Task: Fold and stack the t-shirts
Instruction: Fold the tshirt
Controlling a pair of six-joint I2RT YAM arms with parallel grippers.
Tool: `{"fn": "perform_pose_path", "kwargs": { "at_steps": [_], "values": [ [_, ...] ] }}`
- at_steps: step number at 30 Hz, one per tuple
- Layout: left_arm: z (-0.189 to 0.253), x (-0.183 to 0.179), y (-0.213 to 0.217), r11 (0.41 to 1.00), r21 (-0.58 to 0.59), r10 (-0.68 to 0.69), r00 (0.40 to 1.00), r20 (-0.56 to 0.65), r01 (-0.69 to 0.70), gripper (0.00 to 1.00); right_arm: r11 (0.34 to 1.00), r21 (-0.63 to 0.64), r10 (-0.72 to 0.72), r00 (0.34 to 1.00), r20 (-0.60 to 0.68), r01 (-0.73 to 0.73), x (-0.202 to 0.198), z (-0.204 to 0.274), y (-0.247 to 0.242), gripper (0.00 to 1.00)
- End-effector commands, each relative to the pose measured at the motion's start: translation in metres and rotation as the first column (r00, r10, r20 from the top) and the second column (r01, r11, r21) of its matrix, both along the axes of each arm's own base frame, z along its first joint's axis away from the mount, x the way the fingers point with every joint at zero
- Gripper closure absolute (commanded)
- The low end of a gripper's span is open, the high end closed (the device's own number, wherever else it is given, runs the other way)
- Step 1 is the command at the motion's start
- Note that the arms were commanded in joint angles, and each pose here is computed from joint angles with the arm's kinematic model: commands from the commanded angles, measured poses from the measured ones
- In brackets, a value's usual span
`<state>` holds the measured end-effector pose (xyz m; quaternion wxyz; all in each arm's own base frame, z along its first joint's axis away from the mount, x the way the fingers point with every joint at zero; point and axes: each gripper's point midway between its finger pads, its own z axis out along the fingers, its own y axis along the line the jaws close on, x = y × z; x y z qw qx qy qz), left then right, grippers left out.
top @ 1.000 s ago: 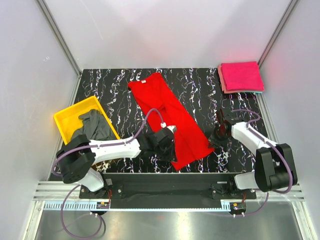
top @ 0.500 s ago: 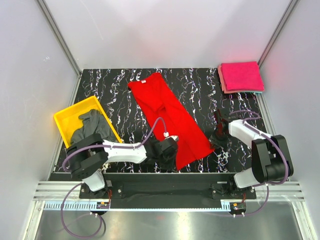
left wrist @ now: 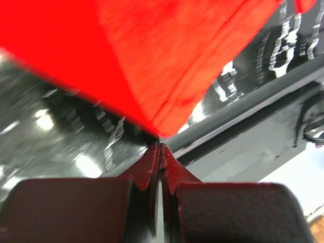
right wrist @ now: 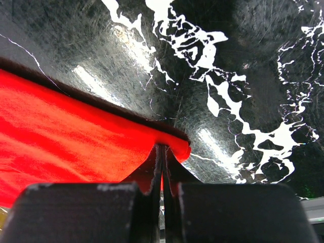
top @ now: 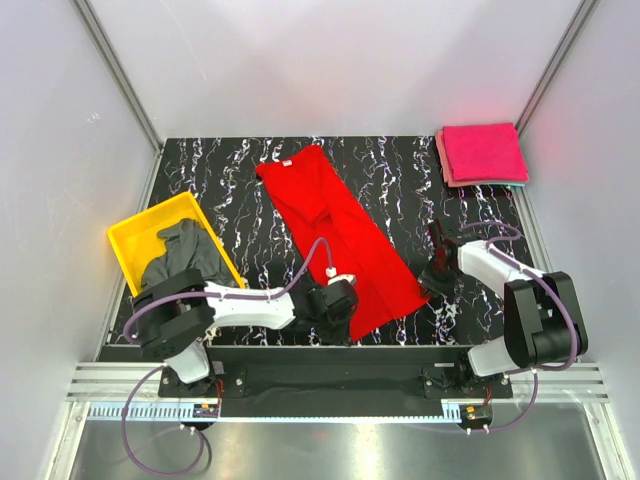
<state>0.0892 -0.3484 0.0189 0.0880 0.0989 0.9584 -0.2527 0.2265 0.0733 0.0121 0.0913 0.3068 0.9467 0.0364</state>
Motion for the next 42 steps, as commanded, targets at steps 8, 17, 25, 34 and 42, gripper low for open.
{"fn": "perform_pose_path", "kwargs": {
  "at_steps": [8,17,25,34,42],
  "values": [
    [0.056,0.024,-0.02,0.996,-0.091,0.013,0.99,0.144,0.0,0.94,0.997,-0.025,-0.066,0.997,0.034,0.067,-0.005,-0.019,-0.007,1.0],
    [0.026,0.033,-0.014,0.999,0.028,0.012,0.988,0.155,-0.017,0.96,0.998,-0.027,-0.056,0.994,0.097,0.059,0.005,0.008,-0.009,1.0],
    [-0.008,0.027,-0.005,0.995,0.099,-0.012,0.992,0.122,0.0,0.96,0.999,-0.012,-0.045,0.995,0.092,0.047,0.003,0.009,-0.006,1.0],
    [-0.034,0.008,0.022,0.982,0.186,0.02,0.999,0.043,-0.027,0.97,0.999,0.008,-0.043,0.991,0.13,0.042,0.012,0.026,-0.002,1.0],
    [-0.023,0.004,0.027,0.976,0.216,0.019,0.998,0.059,-0.032,0.97,1.0,-0.002,-0.023,0.99,0.137,0.023,0.013,0.034,-0.003,1.0]
  ]
}}
